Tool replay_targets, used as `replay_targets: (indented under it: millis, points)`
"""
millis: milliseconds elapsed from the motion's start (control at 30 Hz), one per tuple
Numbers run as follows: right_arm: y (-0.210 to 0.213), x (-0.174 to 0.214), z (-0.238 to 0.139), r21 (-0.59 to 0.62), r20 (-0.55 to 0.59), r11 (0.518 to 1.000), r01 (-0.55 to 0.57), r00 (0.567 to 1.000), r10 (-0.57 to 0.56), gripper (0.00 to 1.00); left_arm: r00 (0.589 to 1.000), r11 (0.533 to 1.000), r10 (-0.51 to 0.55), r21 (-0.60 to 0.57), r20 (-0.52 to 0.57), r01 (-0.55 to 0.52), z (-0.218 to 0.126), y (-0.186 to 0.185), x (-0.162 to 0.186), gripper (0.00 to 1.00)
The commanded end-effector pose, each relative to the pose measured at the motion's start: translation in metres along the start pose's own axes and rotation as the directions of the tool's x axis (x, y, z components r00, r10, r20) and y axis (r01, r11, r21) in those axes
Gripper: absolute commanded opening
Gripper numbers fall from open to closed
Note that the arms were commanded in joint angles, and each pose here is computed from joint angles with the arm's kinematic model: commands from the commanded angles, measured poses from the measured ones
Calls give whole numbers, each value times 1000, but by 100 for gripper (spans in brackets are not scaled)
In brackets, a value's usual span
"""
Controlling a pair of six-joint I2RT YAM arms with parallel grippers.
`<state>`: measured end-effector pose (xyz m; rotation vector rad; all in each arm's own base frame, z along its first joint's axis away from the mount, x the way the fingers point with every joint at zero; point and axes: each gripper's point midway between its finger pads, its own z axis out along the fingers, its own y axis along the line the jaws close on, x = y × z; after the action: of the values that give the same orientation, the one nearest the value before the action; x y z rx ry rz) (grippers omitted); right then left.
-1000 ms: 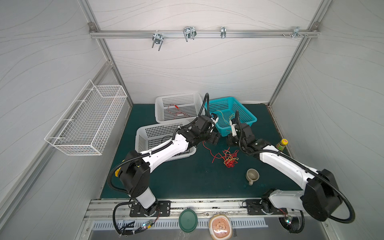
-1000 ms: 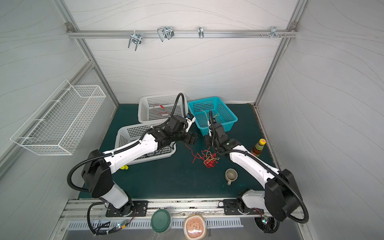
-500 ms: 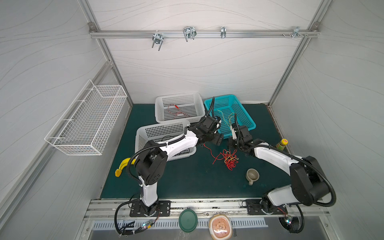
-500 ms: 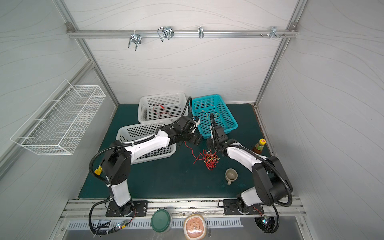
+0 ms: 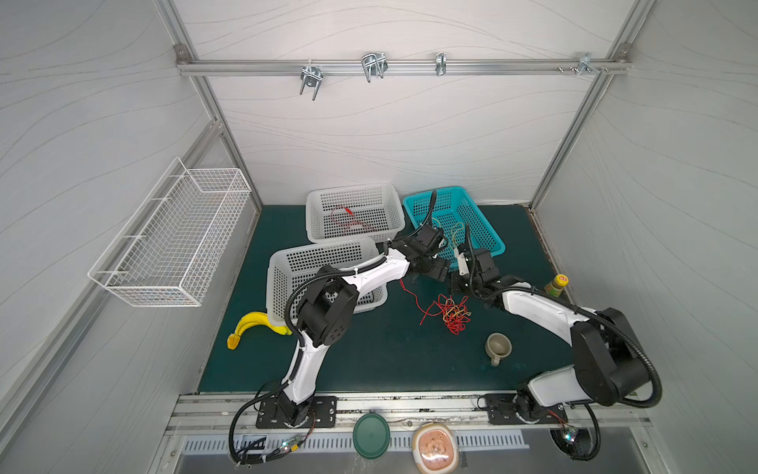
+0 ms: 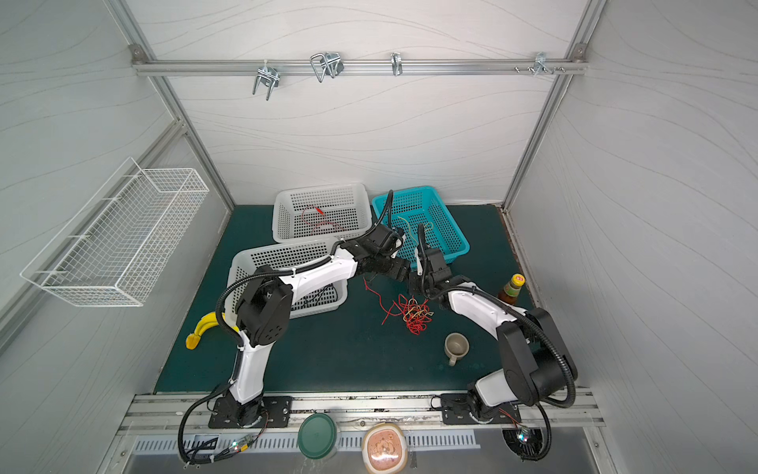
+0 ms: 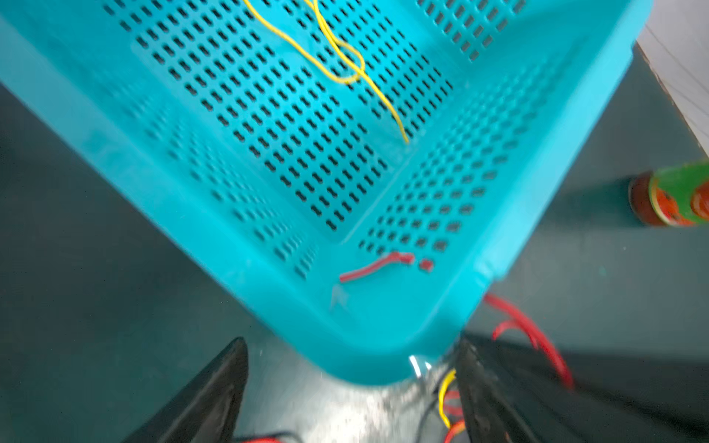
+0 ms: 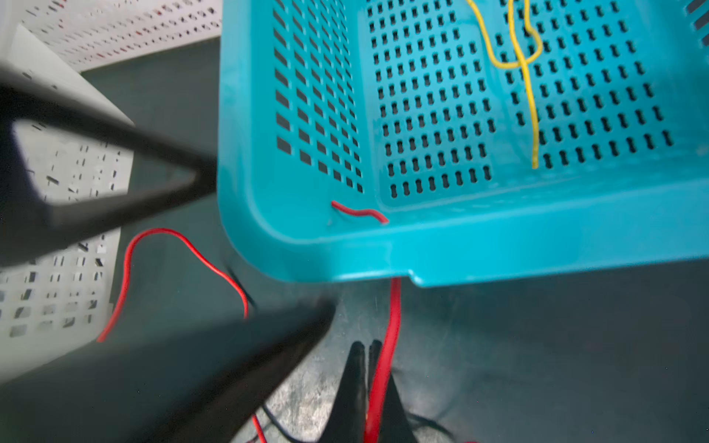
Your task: Untangle the cables
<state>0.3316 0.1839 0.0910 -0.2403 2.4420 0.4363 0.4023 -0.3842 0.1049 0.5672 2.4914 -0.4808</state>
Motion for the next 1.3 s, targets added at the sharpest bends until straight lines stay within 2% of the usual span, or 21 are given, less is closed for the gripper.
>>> replay_targets:
  millis: [0, 133, 300, 500, 800, 967, 1100, 1267]
  points:
    - [-1, 4, -14, -7, 3, 1000, 15, 1000, -15, 0, 995, 993, -97, -58, 24, 99, 2, 23, -19, 86]
    - [-10, 15, -26, 11, 3, 1000, -3, 1000, 3, 0, 986, 984, -159, -71, 45, 162, 0, 40, -26, 85]
    - [-13, 4, -53, 24, 74, 1000, -20, 997, 18, 0, 988, 985, -147, -77, 52, 151, -5, 45, -28, 85]
    - [-5, -48, -92, 39, 239, 999, 0, 971, -10, 0, 992, 994, -104, 24, 68, 102, -19, 25, -32, 86]
    - [22, -116, -152, 5, 424, 997, 82, 903, -76, 0, 978, 986, 12, 159, 208, -46, -81, -7, -40, 86]
    - [33, -127, -165, -9, 434, 990, 142, 892, -124, 0, 950, 958, 72, 243, 304, -150, -122, -31, -41, 87]
    - [32, -132, -167, 3, 445, 991, 137, 887, -123, 0, 931, 921, 75, 333, 358, -202, -145, -52, -43, 88]
    - [35, -141, -172, -15, 468, 994, 108, 879, -88, 0, 933, 889, 64, 406, 353, -214, -146, -75, -43, 89]
